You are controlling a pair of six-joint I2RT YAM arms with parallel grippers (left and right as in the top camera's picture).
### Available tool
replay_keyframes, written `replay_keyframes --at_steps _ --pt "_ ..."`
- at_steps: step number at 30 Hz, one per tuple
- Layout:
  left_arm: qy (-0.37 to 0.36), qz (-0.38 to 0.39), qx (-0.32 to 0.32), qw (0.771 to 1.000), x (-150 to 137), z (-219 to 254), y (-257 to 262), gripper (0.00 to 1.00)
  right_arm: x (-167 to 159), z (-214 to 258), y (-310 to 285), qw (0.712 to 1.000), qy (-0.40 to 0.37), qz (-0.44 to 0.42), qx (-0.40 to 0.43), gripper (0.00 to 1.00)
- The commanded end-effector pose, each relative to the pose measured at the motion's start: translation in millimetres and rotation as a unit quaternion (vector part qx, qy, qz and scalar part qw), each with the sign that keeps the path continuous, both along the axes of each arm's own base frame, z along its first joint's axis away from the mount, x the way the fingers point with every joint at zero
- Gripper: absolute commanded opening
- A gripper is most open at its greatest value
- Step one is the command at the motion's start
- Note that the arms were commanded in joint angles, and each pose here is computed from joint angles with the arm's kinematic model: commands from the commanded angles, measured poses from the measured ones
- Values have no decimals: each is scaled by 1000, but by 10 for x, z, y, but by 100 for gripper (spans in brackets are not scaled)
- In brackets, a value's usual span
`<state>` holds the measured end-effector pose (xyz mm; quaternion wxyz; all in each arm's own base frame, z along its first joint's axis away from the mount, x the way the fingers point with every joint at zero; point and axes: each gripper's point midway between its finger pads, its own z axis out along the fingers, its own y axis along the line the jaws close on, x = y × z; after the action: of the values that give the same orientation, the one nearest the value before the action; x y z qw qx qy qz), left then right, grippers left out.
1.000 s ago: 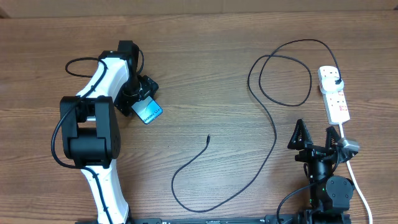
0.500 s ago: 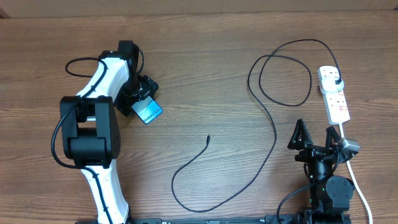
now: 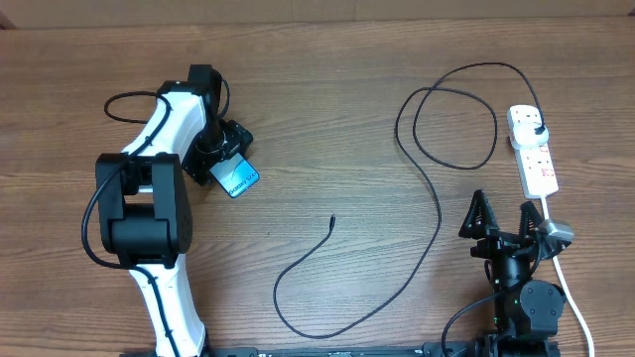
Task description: Plug charger to phone and switch on socket
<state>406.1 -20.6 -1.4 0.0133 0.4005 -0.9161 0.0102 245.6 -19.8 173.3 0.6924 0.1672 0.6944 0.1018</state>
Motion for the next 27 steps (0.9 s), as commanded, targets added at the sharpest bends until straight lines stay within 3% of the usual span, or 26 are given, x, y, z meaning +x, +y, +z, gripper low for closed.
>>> replay_keyframes --at_steps 1,16,27 --pt "42 -5 21 999 -157 -340 72 100 -1 -23 -22 1000 0 -6 -4 100" --pt "13 -9 18 1000 -15 -351 59 100 -1 -23 -22 1000 0 -6 -4 100" --pt "13 -9 -19 1000 -16 -347 -73 100 -1 -23 -23 1000 0 -6 -4 100"
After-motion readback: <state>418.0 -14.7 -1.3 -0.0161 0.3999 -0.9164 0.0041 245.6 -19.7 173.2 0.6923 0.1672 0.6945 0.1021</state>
